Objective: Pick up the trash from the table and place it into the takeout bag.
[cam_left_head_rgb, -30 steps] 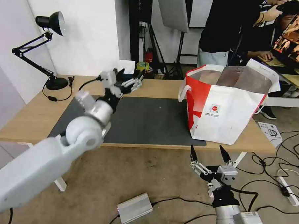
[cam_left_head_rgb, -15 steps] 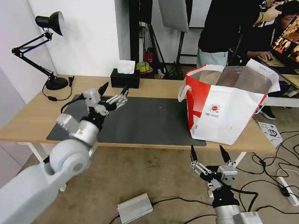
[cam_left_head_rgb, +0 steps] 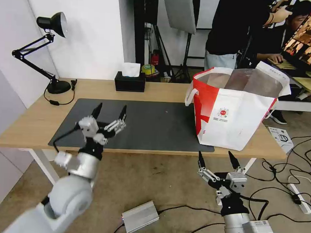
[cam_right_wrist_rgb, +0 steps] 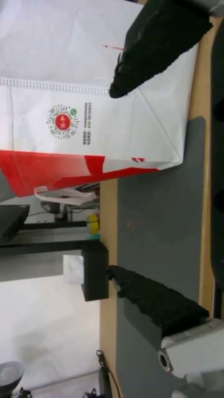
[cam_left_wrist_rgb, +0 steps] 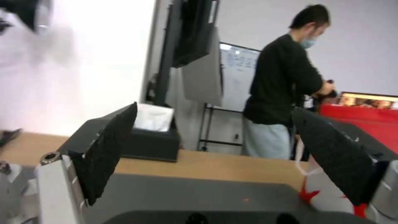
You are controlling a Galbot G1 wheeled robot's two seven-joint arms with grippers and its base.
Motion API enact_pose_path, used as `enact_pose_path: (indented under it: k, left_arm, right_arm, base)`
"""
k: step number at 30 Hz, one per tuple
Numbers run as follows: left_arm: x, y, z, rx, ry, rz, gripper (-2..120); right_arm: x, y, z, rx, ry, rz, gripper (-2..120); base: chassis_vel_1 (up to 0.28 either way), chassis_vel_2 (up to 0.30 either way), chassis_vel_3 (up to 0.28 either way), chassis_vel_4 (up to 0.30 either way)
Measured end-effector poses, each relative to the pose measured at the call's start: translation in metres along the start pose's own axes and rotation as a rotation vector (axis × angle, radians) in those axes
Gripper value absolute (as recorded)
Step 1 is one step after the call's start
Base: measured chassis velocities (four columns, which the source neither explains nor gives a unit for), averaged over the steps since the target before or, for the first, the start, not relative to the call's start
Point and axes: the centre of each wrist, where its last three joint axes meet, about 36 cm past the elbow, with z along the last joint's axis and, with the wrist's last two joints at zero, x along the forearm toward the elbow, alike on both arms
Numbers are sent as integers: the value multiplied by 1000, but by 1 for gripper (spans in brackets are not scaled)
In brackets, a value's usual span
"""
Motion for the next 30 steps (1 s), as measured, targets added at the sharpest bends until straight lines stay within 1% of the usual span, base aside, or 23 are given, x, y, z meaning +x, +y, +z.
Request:
enact_pose_path:
  k: [1,2,4,5,6,9,11,12,13,16,18,23,30]
  left_arm:
    - [11,-2,3,-11,1,-27,100]
    - [13,-2,3,-14,1,-32,100]
    - [30,-2,9,-62,-6,-70,100]
    - [30,-2,9,-62,-6,-70,100]
    - [36,-1,10,-86,-9,-82,100]
    - [43,3,8,-132,-17,-110,100]
    - [44,4,7,-143,-20,-114,100]
    - [45,9,4,-175,-29,-123,100]
    - [47,10,2,-188,-31,-127,100]
    - [48,11,2,-193,-30,-132,100]
    - [54,11,5,-231,-23,-153,100]
    - [64,9,10,-253,1,-179,100]
    - [74,11,17,-268,22,-172,100]
  right_arm:
    - [0,0,0,0,0,0,100]
    - [0,0,0,0,0,0,100]
    - [0,0,0,0,0,0,100]
    - [0,0,0,0,0,0,100]
    - [0,0,0,0,0,0,100]
    - [0,0,0,0,0,0,100]
    - [0,0,0,0,0,0,100]
    - [0,0,0,0,0,0,100]
    - [0,0,0,0,0,0,100]
    - [0,0,0,0,0,0,100]
    - [0,0,0,0,0,0,100]
    - [0,0,0,0,0,0,100]
    - [0,0,0,0,0,0,100]
  base:
    - [0,0,0,0]
    - [0,0,0,0]
    - [0,0,0,0]
    - [0,0,0,0]
    - [0,0,0,0]
    - [0,0,0,0]
    - [0,0,0,0]
    - [0,0,0,0]
    - [0,0,0,0]
    - [0,0,0,0]
    - [0,0,0,0]
    - [0,0,0,0]
    - [0,0,0,0]
